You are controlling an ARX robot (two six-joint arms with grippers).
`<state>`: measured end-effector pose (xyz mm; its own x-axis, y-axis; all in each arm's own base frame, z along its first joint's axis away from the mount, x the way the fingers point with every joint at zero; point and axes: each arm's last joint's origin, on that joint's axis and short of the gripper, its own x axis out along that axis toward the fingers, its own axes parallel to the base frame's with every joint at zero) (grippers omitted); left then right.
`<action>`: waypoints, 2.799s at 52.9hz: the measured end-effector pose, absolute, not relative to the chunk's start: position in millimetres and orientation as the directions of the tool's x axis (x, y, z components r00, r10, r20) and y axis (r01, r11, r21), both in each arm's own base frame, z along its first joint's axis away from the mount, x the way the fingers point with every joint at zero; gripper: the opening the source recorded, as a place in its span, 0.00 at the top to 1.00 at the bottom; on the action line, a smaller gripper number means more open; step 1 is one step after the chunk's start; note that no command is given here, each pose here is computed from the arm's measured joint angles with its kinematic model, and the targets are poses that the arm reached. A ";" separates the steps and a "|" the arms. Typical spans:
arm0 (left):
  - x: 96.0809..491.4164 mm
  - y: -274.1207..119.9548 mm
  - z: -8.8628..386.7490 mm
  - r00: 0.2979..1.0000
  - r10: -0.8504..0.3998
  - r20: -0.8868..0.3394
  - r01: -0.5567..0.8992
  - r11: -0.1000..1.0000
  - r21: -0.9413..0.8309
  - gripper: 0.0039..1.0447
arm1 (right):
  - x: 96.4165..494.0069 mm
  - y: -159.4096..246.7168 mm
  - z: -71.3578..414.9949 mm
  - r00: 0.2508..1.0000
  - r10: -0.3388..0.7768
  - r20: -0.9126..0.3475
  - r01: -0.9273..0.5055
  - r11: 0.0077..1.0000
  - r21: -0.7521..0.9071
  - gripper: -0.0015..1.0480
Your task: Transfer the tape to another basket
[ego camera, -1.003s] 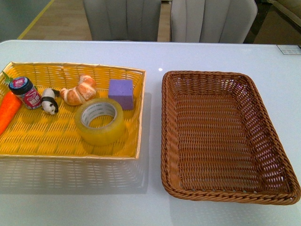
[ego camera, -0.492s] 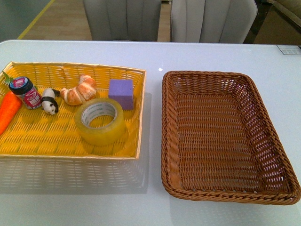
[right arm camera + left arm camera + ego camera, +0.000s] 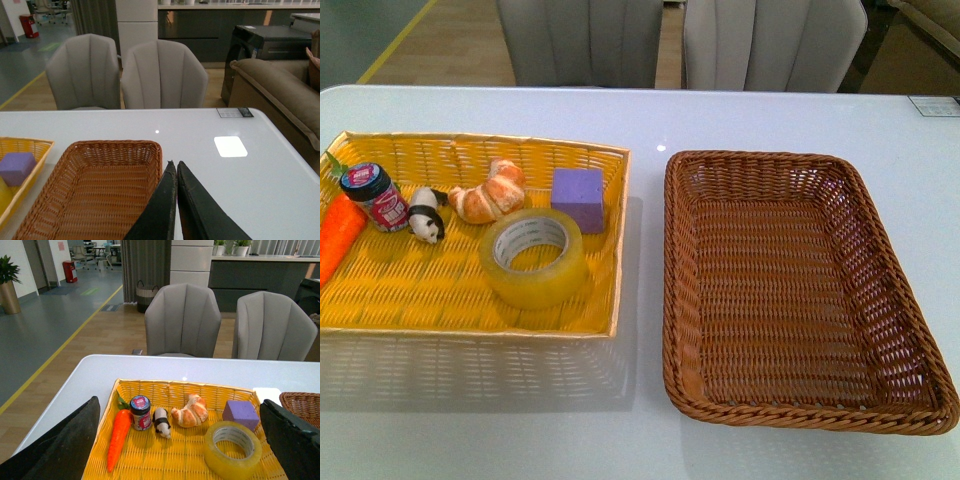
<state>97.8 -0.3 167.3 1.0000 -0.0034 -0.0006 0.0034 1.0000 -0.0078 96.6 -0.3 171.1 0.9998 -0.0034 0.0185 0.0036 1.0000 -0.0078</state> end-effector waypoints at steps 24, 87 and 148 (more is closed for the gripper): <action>113.4 -6.7 173.5 0.909 -0.297 -0.291 0.146 0.883 -0.446 0.08 | 96.6 -0.2 171.1 1.000 -0.002 0.019 0.002 1.000 -0.008 0.19; 365.8 -66.3 34.0 0.615 -0.175 -0.769 -0.098 0.950 -0.295 0.08 | 96.6 -0.2 171.1 1.000 -0.002 0.019 0.002 1.000 -0.007 0.09; 370.5 -68.2 7.0 0.565 -0.122 -0.816 -0.123 0.966 -0.229 0.85 | 96.6 -0.2 171.1 1.000 -0.002 0.019 0.002 1.000 -0.007 0.09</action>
